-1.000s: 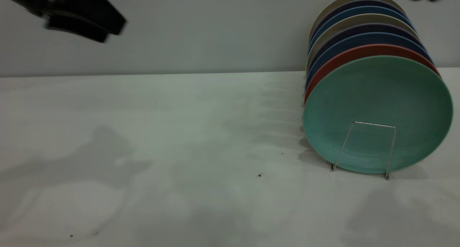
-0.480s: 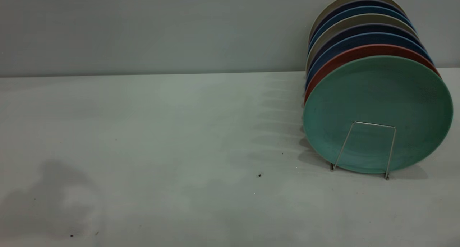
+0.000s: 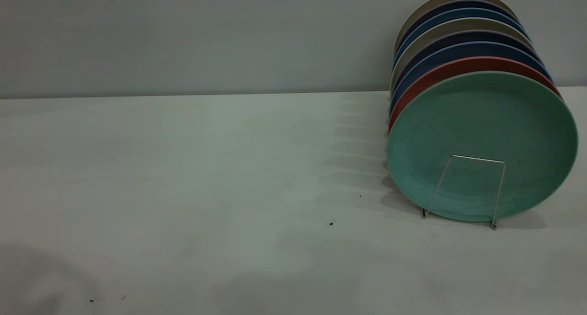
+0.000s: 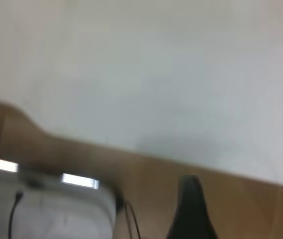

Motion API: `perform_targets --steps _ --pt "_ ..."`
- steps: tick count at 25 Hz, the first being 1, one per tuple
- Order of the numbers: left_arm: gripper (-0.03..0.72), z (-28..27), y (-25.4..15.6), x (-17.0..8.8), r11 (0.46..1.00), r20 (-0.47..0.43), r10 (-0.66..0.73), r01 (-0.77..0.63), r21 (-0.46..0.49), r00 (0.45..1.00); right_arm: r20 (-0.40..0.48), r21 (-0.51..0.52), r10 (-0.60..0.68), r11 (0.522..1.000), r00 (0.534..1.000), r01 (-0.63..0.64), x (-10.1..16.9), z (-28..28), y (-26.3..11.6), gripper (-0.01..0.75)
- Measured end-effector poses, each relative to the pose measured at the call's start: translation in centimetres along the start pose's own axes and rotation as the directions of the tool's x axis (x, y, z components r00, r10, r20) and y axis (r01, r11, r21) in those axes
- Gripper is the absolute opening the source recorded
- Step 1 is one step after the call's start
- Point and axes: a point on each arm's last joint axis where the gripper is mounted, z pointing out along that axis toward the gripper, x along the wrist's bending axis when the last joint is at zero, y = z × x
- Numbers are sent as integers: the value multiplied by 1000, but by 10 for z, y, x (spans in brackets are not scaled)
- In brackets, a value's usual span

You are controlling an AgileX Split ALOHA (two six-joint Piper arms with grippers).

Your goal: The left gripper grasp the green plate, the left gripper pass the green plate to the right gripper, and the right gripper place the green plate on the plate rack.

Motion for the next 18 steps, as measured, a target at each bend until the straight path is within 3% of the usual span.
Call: perform_targets --steps 6,12,18 --pt "592 14 -40 -3 996 -18 -45 46 72 999 30 -195 -1 981 1000 6 3 -20 -22 574" --pt "592 36 -96 -8 984 -40 -82 88 157 996 46 -315 4 949 999 10 5 -32 -36 574" --pt "592 45 -150 -3 976 -204 -118 152 159 972 55 -369 39 929 998 -16 4 -36 -44 574"
